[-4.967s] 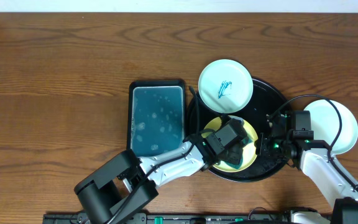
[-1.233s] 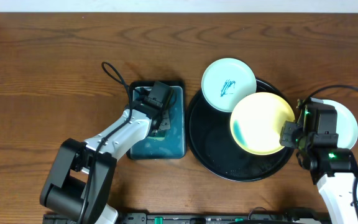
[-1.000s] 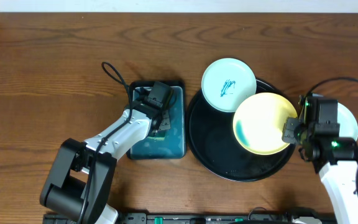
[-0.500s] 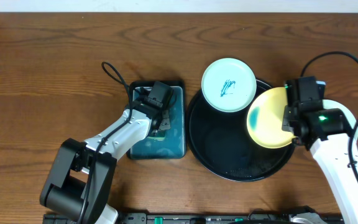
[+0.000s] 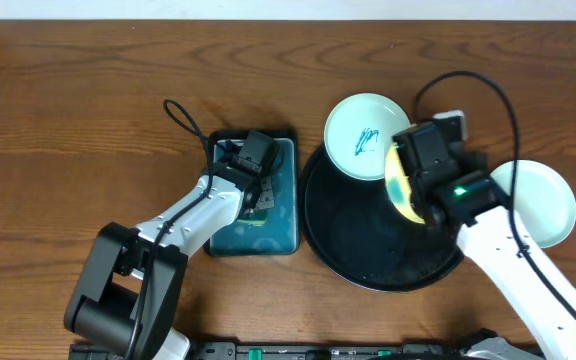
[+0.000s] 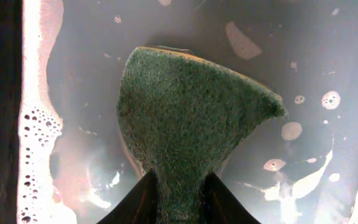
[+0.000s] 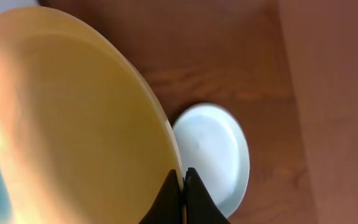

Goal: Clean dirty plates on tray and stack at the side
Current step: 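Drag the yellow plate rightward toward the tray edge with the right gripper, then grip the yellow plate rim with the right gripper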

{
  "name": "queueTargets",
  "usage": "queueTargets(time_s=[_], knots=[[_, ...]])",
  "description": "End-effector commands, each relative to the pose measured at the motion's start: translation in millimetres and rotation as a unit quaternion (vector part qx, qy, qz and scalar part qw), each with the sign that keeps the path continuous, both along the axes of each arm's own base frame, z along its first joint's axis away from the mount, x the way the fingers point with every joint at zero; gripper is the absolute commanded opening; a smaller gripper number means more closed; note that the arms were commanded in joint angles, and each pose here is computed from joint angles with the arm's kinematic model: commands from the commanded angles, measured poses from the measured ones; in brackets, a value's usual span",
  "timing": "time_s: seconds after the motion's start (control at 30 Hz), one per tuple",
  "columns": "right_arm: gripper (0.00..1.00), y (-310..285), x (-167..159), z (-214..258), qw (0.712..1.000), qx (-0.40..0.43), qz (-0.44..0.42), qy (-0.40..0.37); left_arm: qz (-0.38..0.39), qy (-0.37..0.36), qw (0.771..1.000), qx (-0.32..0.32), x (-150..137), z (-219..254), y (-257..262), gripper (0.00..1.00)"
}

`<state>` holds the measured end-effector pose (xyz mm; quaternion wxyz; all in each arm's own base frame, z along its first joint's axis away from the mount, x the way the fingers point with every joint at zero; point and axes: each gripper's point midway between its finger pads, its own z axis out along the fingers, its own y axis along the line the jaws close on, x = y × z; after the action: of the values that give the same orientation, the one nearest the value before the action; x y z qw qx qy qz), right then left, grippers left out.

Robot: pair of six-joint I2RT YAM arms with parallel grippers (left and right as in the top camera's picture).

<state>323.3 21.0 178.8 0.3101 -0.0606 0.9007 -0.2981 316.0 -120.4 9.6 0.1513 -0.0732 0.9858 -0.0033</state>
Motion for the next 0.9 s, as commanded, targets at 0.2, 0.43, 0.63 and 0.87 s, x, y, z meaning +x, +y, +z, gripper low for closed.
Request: queueTargets(time_s=[0.2, 0.43, 0.63, 0.87], knots=[[0.01, 51.3, 13.9, 14.9, 0.983, -0.089, 0.16, 0.028, 0.005, 0.015, 1.0, 0.011, -4.9, -9.5, 5.0, 0.26], [0.01, 79.1, 8.7, 5.6, 0.963, -0.096, 0.245, 0.064, 0.005, 0.015, 1.0, 0.011, -4.9, -9.5, 5.0, 0.26], [0.01, 97.4, 1.6, -2.3, 0.934, -0.13, 0.318, 0.102, 0.005, 0.015, 1.0, 0.011, -4.8, -9.4, 4.9, 0.26], [0.01, 107.9, -2.6, -5.6, 0.923, -0.128, 0.345, 0.11, 0.005, 0.015, 1.0, 0.011, -5.0, -9.5, 5.0, 0.26]])
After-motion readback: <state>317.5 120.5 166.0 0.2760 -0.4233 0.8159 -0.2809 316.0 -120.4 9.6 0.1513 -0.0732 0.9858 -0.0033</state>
